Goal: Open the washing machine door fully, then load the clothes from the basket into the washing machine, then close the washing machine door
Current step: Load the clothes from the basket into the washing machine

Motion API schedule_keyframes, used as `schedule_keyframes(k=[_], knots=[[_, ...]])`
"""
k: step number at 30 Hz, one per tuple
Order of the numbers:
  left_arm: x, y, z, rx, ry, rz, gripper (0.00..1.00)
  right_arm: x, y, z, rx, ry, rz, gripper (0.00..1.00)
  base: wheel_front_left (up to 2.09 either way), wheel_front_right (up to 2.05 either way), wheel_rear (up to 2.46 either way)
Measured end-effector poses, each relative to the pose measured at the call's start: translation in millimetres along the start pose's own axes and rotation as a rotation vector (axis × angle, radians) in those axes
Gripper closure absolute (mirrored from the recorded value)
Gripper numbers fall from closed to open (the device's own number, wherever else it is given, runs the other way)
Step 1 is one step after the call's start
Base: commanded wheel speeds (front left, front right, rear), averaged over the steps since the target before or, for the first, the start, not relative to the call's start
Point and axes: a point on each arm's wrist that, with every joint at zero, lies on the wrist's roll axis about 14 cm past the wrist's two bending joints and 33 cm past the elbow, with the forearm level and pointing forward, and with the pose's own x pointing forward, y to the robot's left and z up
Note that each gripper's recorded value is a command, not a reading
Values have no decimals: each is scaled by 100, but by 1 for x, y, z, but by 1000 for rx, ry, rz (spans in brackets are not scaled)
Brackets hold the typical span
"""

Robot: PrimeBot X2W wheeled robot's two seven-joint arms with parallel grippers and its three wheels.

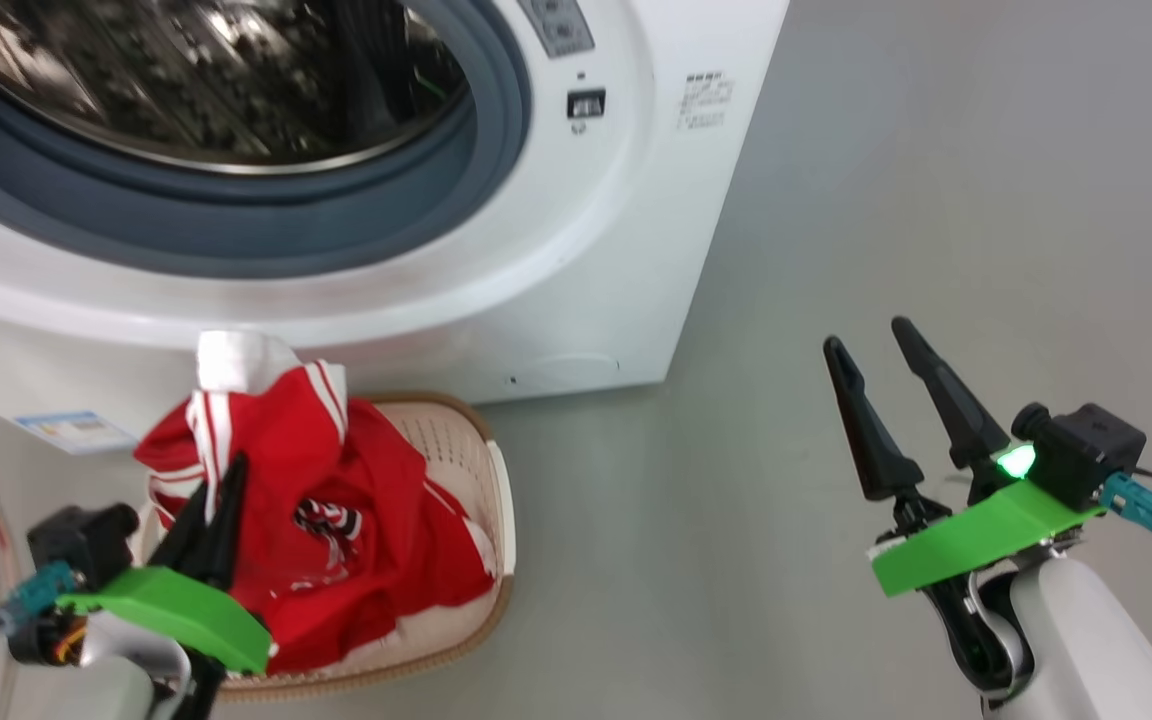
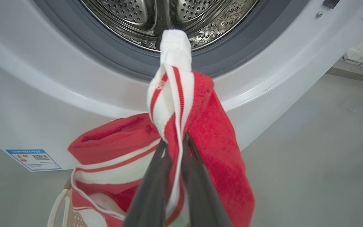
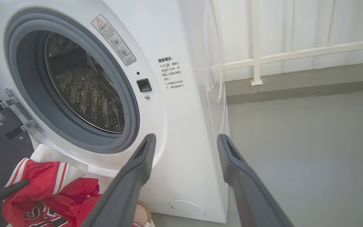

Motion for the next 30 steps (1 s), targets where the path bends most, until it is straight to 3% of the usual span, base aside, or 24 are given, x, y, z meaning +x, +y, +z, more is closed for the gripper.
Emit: schedule_keyframes(k=[18,30], knots=[[-65,-41,77,30,-297,-15,100,-38,12,33,-7,-60,18,0,0,0,0],[-87,-50,92,26,-363,-7,100,-45,15,37,-18,-65,33,0,0,0,0]])
